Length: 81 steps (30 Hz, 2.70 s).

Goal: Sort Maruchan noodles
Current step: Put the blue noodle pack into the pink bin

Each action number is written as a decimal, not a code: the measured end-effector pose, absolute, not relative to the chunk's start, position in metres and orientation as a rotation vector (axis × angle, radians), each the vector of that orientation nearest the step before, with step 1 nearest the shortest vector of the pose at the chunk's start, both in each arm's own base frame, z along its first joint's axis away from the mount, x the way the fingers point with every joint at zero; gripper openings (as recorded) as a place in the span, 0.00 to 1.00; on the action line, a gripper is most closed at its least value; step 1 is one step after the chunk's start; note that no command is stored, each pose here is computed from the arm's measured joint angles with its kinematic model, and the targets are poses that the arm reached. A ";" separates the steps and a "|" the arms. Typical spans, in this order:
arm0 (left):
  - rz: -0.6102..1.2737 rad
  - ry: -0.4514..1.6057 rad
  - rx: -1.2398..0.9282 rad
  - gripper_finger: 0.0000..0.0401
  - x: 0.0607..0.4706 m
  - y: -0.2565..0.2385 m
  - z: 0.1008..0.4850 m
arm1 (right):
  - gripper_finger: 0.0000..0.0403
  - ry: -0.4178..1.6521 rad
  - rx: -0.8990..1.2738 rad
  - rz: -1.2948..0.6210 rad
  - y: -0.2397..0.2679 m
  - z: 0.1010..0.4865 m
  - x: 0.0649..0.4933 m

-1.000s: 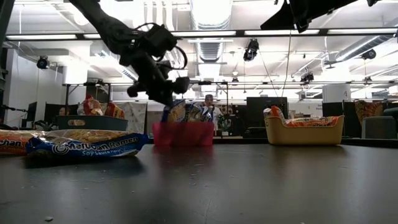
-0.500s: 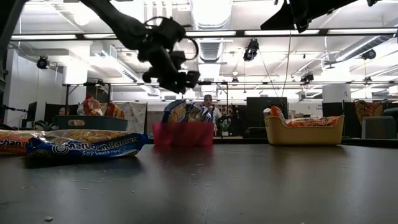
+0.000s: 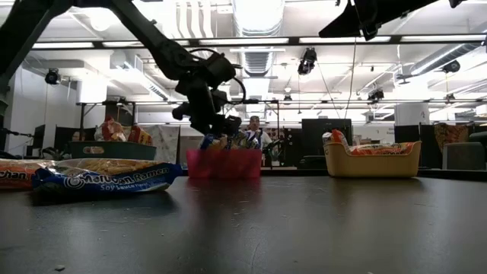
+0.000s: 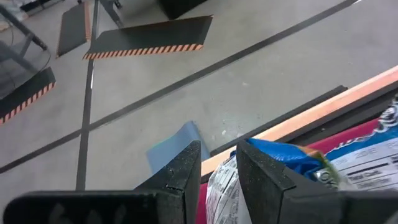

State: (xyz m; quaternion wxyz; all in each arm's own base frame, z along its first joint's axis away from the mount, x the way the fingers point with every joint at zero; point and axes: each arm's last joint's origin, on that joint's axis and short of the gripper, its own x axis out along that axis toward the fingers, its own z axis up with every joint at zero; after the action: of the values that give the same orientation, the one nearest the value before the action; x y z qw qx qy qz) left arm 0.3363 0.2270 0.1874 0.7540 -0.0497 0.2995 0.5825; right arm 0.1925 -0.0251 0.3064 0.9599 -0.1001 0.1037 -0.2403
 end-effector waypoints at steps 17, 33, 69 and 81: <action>1.104 0.691 -0.047 0.21 0.339 0.165 0.255 | 0.03 0.211 -0.203 -0.487 -0.025 0.306 0.193; 0.408 0.902 -0.153 0.21 0.350 0.003 0.255 | 0.03 0.210 -0.203 -0.487 -0.025 0.306 0.193; 0.510 1.251 -0.555 0.34 0.325 -0.077 0.194 | 0.03 0.139 -0.262 -0.492 -0.025 0.316 0.193; 0.536 1.302 -0.577 0.34 0.328 -0.083 0.189 | 0.03 0.106 -0.313 -0.496 -0.025 0.321 0.194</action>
State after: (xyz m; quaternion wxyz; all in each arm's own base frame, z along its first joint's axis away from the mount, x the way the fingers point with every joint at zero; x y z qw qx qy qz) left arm 0.3283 -0.0834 0.1888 0.7243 -0.2614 0.5899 0.2431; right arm 0.1937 -0.0252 0.3206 0.9559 -0.1543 0.0523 -0.2444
